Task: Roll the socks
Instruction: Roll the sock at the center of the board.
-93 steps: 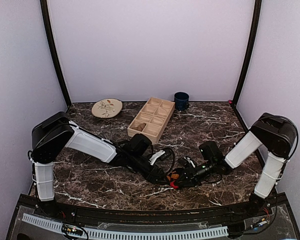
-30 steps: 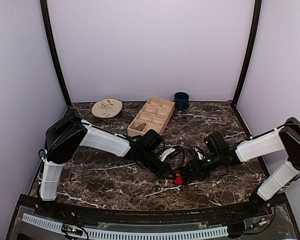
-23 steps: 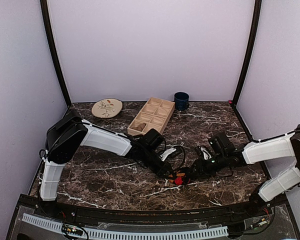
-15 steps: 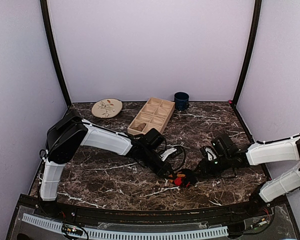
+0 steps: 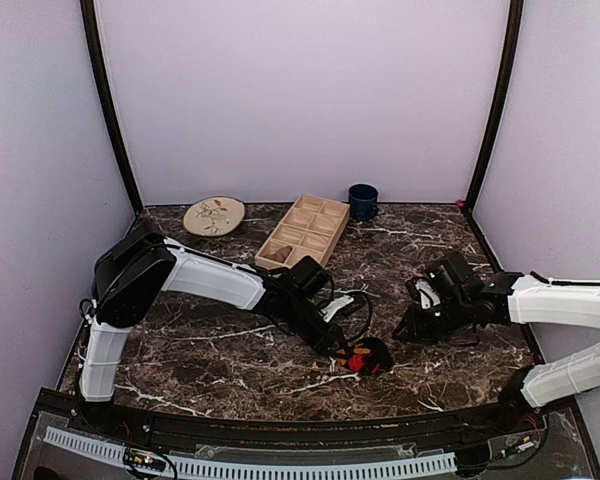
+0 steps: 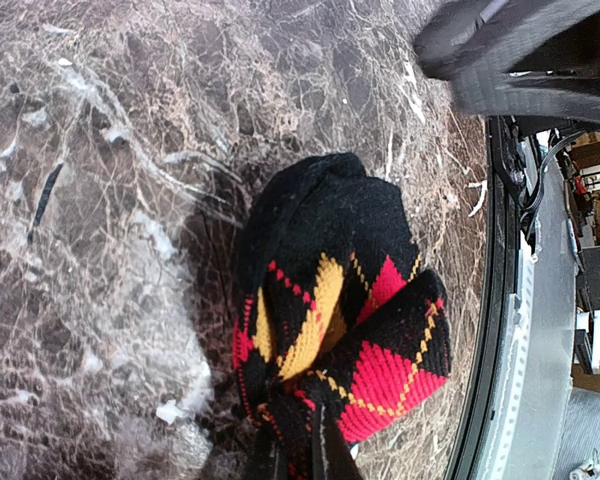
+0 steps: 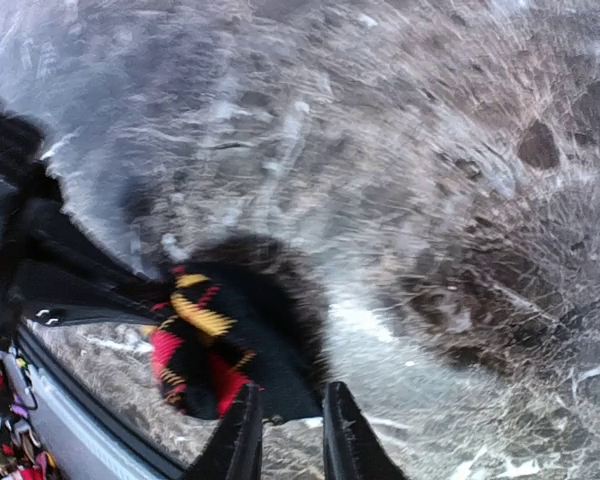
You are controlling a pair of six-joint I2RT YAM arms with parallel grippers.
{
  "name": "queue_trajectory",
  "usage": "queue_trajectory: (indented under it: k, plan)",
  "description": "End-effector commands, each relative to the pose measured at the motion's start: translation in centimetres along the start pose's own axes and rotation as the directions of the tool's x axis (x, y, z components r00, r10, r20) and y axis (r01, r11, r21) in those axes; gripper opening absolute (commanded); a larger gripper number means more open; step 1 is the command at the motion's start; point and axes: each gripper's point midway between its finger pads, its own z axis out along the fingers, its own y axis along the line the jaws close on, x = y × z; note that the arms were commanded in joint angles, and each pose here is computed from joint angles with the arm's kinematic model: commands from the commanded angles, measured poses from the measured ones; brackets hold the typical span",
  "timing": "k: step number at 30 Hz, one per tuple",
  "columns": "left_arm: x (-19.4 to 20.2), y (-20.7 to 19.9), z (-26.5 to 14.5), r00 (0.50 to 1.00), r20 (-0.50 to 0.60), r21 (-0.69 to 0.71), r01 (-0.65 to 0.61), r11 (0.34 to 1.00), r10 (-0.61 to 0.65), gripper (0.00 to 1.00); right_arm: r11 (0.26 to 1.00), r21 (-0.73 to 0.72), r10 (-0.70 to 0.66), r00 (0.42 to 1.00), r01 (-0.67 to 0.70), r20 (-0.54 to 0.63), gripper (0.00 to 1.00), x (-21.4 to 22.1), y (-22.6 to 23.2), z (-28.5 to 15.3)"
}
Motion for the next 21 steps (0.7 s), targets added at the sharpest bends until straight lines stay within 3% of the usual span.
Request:
queue_trajectory:
  k: [1,10,21]
  plan:
    - [4.0,2.2,1.2,0.990,-0.117,-0.081,0.071,0.994,-0.080,0.00,1.000,0.001,-0.026,0.999,0.026,-0.030,0.17,1.1,0.6,-0.7]
    - [3.9,2.2,1.2,0.989,-0.113,-0.090,0.081,0.993,-0.091,0.00,0.999,0.000,-0.040,0.989,0.041,-0.145,0.09,4.2,0.7,2.2]
    - [3.3,1.8,1.1,0.991,-0.107,-0.075,0.074,0.994,-0.082,0.00,0.998,-0.018,-0.065,0.983,0.063,-0.171,0.08,4.0,1.3,4.4]
